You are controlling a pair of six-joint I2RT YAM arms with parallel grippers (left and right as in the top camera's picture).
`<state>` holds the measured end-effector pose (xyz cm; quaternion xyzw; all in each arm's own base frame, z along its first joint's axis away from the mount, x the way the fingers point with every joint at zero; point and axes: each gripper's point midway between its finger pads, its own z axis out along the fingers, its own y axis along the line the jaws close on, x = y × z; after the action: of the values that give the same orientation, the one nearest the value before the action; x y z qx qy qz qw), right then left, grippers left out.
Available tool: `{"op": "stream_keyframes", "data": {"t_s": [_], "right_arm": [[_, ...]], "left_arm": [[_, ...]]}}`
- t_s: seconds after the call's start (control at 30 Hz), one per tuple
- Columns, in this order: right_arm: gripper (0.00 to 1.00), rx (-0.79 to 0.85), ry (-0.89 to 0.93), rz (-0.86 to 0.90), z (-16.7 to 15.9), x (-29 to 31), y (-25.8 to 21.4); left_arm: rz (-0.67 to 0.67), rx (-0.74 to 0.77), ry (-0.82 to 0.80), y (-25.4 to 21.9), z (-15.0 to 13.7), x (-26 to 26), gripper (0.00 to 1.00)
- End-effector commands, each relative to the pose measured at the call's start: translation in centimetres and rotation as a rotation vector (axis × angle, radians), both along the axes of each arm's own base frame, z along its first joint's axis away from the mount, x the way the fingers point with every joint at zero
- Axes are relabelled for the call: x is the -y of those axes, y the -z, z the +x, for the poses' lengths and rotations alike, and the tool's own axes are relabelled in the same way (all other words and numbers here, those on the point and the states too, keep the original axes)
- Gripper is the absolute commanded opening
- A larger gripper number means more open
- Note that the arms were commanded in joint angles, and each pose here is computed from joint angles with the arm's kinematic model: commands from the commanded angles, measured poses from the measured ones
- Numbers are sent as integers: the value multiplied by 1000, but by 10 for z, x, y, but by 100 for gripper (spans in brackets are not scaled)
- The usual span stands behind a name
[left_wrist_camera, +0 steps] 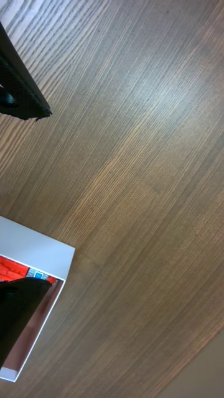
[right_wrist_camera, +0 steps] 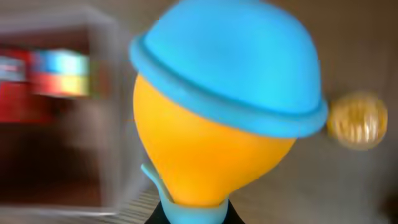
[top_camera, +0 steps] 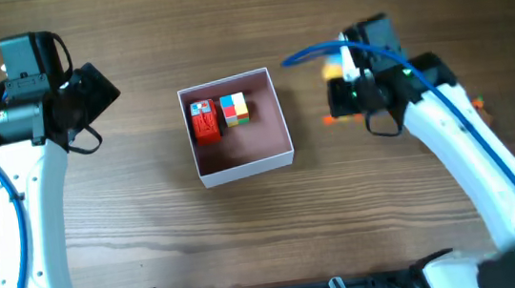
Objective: Pack container
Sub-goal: 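Carry the duck into the box and release it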
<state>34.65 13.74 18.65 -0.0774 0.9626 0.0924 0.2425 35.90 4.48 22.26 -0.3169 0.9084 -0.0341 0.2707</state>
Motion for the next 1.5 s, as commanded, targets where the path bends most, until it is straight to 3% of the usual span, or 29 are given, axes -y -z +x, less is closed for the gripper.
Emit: {"op": "stream_keyframes", "data": {"t_s": [0.0,0.13,0.23,0.43,0.77,0.87,0.9,0.97,1.03,1.07,1.47], "right_arm": [[4,167,-122,23,-6,-44,-51],[4,195,-214,52,-6,-109,-35],[4,162,-231,36,12,-132,2],[4,-4,-172,-57,24,-132,91],[5,-94,-109,-94,35,-113,138],[19,-127,-127,-83,31,-117,148],[35,-138,-132,-76,29,-118,150],[53,-139,-134,-71,29,-119,151],[58,-138,-134,-71,29,-119,151],[66,-138,-134,-71,29,-119,151],[65,-96,-204,-90,21,-130,133]], "left_arm": [[-3,-15,14,5,-1,0,82],[-3,-14,13,5,-1,0,82],[-3,-15,13,5,-1,0,82],[-3,-15,15,5,-1,0,82],[-3,-20,14,6,-2,0,82],[-4,-22,14,6,-2,0,82],[-4,-22,14,6,-2,0,82],[-4,-22,14,6,-2,0,82],[-4,-22,14,6,-2,0,82],[-4,-22,14,6,-2,0,82],[-3,-24,14,7,-2,0,82]]}}
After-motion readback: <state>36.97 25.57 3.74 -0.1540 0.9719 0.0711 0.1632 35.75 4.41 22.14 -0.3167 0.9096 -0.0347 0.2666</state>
